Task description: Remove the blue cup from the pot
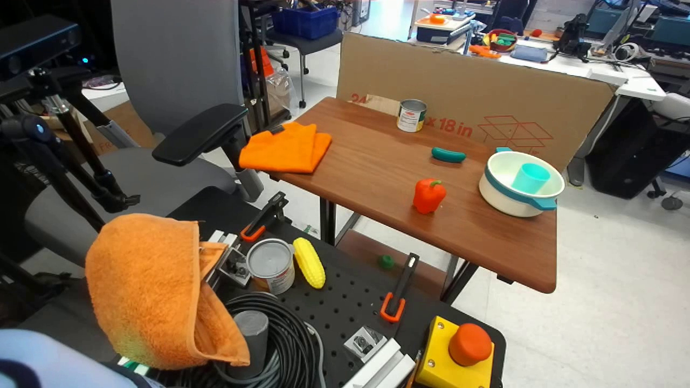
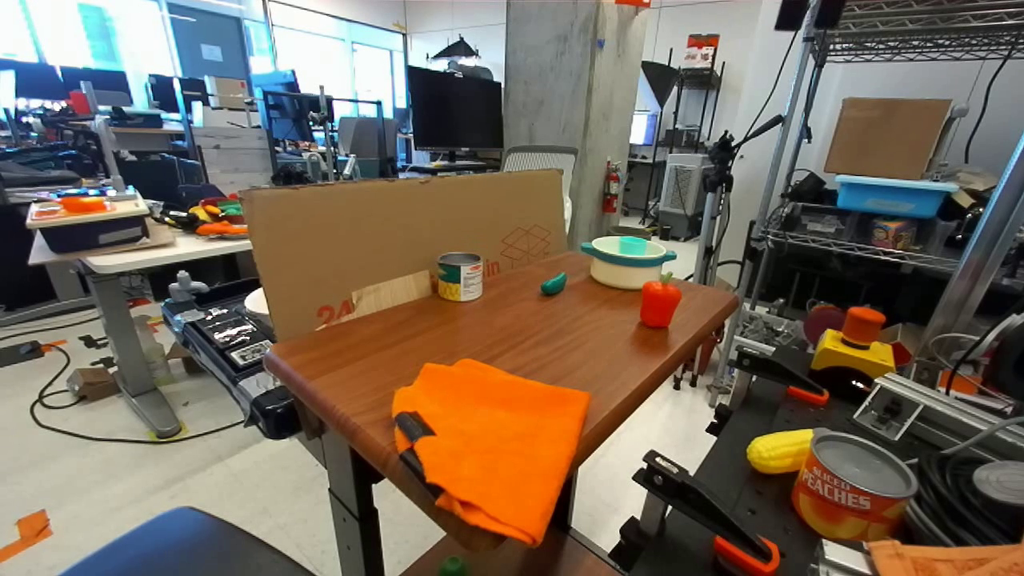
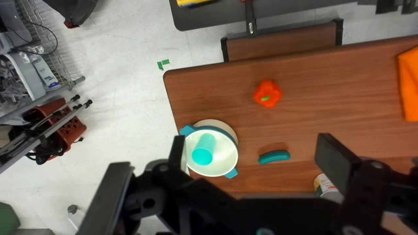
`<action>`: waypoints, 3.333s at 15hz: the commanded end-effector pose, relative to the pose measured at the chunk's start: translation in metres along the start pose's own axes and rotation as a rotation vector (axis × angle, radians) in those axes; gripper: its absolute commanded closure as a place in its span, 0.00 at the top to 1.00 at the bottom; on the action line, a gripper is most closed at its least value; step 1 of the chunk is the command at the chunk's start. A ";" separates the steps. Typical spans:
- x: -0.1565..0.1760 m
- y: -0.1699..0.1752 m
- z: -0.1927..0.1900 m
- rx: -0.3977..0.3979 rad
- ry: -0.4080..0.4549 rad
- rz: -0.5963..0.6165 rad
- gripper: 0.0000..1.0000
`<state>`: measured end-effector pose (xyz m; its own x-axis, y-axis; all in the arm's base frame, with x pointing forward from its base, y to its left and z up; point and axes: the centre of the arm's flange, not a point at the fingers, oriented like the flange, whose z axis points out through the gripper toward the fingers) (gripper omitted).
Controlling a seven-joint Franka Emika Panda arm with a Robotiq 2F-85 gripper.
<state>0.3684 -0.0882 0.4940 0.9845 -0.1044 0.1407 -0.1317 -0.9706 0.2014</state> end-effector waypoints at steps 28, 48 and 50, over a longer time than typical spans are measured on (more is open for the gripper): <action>0.244 0.062 0.308 0.059 -0.356 -0.035 1.00; 0.213 0.044 0.291 0.073 -0.477 -0.238 0.17; 0.193 0.052 0.269 0.057 -0.420 -0.308 0.17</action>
<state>0.6268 -0.2197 0.2332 0.9337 0.0212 -0.3575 0.0675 -0.9908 0.1175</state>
